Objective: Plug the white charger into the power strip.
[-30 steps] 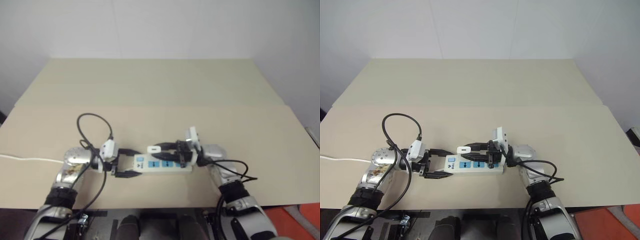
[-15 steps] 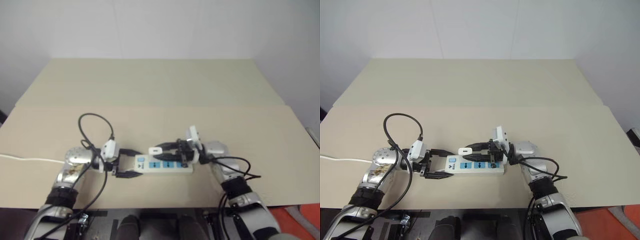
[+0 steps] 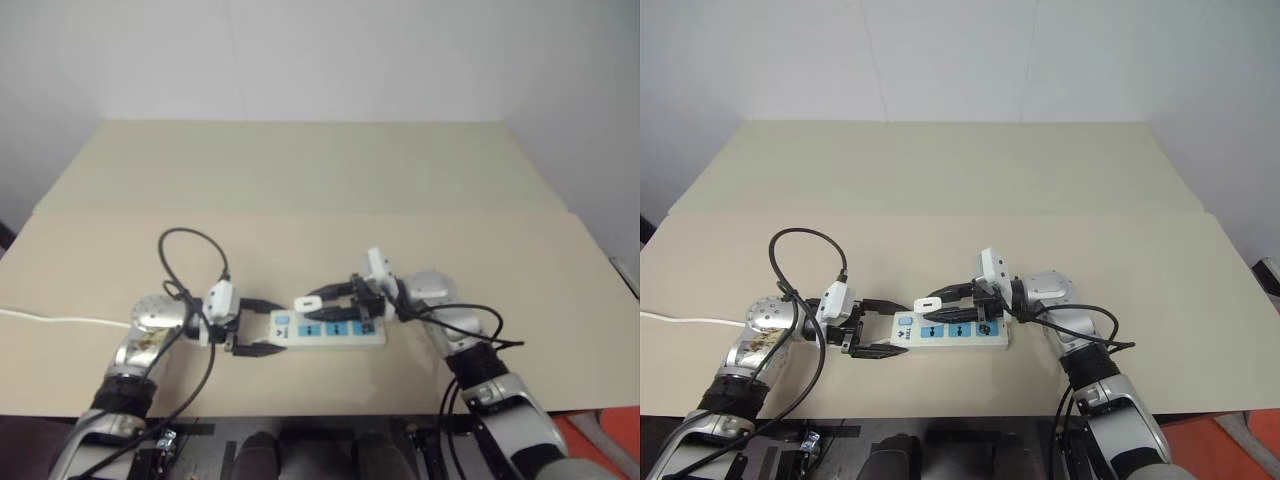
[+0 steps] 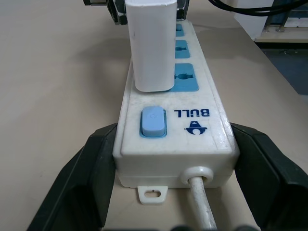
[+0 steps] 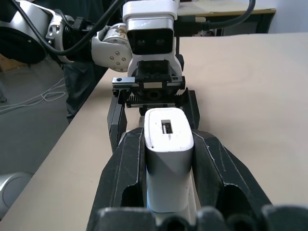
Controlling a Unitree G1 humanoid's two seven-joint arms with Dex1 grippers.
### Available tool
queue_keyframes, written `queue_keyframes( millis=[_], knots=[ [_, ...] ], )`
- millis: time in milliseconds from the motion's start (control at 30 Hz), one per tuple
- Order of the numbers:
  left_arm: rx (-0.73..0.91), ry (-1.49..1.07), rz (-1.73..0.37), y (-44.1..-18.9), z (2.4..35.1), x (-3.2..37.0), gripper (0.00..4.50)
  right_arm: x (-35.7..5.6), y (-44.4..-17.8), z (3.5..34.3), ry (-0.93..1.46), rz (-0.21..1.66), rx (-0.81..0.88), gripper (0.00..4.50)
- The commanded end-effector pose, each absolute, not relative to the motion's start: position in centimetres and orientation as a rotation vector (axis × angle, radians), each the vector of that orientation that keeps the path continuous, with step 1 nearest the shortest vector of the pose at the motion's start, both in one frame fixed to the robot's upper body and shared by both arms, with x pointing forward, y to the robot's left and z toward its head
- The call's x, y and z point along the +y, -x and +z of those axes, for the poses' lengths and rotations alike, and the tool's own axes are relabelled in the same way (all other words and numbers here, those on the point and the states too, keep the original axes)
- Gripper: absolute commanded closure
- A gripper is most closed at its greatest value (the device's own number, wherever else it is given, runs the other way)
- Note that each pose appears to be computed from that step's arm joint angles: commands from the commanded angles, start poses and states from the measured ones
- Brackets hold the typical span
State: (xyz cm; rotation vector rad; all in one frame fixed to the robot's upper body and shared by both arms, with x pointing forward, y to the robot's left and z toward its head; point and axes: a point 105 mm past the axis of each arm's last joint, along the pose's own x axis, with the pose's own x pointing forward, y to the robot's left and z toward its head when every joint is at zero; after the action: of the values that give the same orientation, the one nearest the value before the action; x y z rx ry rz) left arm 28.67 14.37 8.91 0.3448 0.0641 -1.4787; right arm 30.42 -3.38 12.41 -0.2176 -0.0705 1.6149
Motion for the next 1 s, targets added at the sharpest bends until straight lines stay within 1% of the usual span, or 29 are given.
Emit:
queue_keyframes(
  millis=[33,333,533,700,733,767,800,833,900,967,1000],
  knots=[
    [0.044,-0.364,-1.488,-28.5,9.4,14.2,1.27,-4.6,-30.7,8.5,0.267,1.532,0.148,3.38],
    [0.043,-0.354,-1.478,-28.5,9.2,14.1,1.27,-5.4,-30.6,7.3,0.258,1.472,0.224,3.38],
    [0.039,-0.356,-1.478,-28.7,9.3,14.1,1.27,-5.1,-30.4,7.3,0.305,1.491,0.183,3.38],
    [0.041,-0.362,-1.476,-28.7,9.4,14.2,1.27,-5.0,-30.4,7.8,0.343,1.514,0.132,3.38],
    [0.043,-0.363,-1.475,-28.7,9.3,14.2,1.27,-5.0,-30.3,8.3,0.345,1.533,0.093,2.66],
    [0.046,-0.363,-1.475,-28.7,9.3,14.2,1.27,-5.0,-30.2,8.6,0.347,1.540,0.074,2.45],
    [0.048,-0.363,-1.475,-28.7,9.3,14.3,1.27,-5.1,-30.3,8.9,0.356,1.538,0.057,2.13],
    [0.048,-0.363,-1.475,-28.7,9.2,14.3,1.27,-5.2,-30.3,9.1,0.361,1.540,0.050,1.73],
    [0.049,-0.363,-1.474,-28.7,9.2,14.3,1.27,-5.4,-30.3,9.3,0.370,1.541,0.042,1.12],
    [0.048,-0.363,-1.473,-28.7,9.2,14.3,1.27,-5.4,-30.4,9.7,0.373,1.530,0.017,0.38],
    [0.047,-0.364,-1.473,-28.7,9.2,14.3,1.27,-5.5,-30.2,9.8,0.376,1.536,0.016,0.10]
  ],
)
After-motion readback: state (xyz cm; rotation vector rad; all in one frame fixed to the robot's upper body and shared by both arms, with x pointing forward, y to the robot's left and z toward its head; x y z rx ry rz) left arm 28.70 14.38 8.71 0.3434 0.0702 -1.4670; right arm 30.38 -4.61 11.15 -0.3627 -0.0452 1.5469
